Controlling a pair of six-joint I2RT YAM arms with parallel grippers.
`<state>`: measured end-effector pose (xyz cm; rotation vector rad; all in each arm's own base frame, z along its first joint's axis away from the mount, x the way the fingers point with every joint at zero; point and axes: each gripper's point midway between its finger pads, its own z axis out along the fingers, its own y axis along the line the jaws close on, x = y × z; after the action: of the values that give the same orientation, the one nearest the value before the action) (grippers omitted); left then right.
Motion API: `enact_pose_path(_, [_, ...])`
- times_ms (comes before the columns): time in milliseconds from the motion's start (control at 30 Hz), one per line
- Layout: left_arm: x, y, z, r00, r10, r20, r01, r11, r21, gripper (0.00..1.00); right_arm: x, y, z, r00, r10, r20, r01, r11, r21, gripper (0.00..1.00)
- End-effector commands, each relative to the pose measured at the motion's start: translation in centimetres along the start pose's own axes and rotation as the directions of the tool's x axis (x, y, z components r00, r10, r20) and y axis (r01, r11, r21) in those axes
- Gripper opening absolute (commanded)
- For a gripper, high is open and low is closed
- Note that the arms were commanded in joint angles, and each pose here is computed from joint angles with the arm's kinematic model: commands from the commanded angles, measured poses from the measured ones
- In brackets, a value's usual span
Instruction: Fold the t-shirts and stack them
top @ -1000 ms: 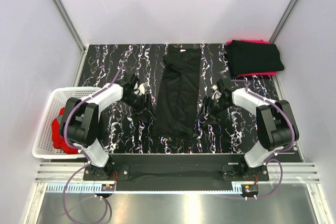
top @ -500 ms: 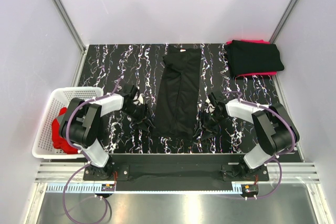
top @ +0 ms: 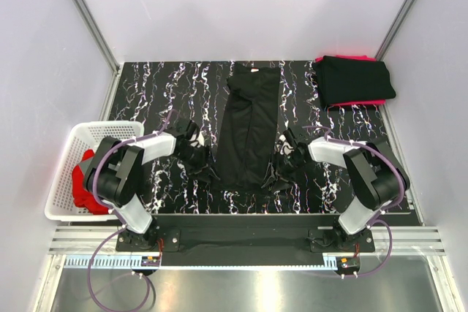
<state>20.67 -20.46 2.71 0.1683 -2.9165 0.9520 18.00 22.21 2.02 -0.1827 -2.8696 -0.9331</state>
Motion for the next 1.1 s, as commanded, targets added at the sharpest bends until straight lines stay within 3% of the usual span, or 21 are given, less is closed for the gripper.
enact_pose_path(0, [0.3, 0.5, 0.8, 1.000, 0.013, -0.002, -0.013, 1.000, -0.015, 0.48, -1.5, 0.9, 0.8, 0.998, -0.041, 0.037, 0.041, 0.999, -0.009, 0.53])
enact_pose_path(267, [1.5, 1.5, 1.1, 0.999, -0.013, -0.032, 0.012, 0.999, -0.044, 0.33, -1.3, 0.6, 1.3, 0.999, -0.031, 0.026, 0.031, 1.000, 0.005, 0.43])
enact_pose_path(300, [1.5, 1.5, 1.1, 0.999, -0.012, -0.031, 0.011, 0.999, -0.043, 0.30, -1.2, 0.6, 1.3, 0.999, -0.035, 0.023, 0.035, 0.999, 0.002, 0.37])
enact_pose_path(333, [1.5, 1.5, 1.2, 0.999, -0.011, -0.033, 0.009, 0.999, -0.044, 0.21, -1.2, 0.6, 1.4, 0.999, -0.042, 0.020, 0.042, 0.999, -0.002, 0.29])
enact_pose_path(367, [1.4, 1.3, 1.3, 0.999, -0.008, -0.039, 0.006, 0.999, -0.041, 0.16, -1.2, 0.6, 1.3, 0.999, -0.041, 0.022, 0.041, 0.999, 0.002, 0.00])
enact_pose_path(433, [1.0, 0.9, 1.3, 0.999, 0.002, -0.034, -0.003, 1.000, -0.029, 0.02, -1.1, 0.5, 1.2, 0.999, -0.046, 0.027, 0.046, 0.999, 0.003, 0.00])
enact_pose_path(467, [0.8, 0.7, 1.2, 1.000, 0.008, -0.030, -0.009, 1.000, -0.024, 0.00, -1.1, 0.6, 1.0, 0.998, -0.053, 0.034, 0.053, 0.999, -0.001, 0.00])
enact_pose_path(833, [-5.4, -6.8, -3.3, 0.975, 0.159, 0.155, -0.174, 0.981, 0.084, 0.00, -3.8, 4.3, -6.6, 0.941, -0.164, 0.296, 0.204, 0.973, -0.107, 0.00])
enact_pose_path(1067, [-10.4, -11.3, -6.7, 0.914, 0.257, 0.314, -0.292, 0.954, 0.070, 0.00, -8.5, 5.3, -10.4, 0.889, -0.164, 0.427, 0.228, 0.968, -0.102, 0.00])
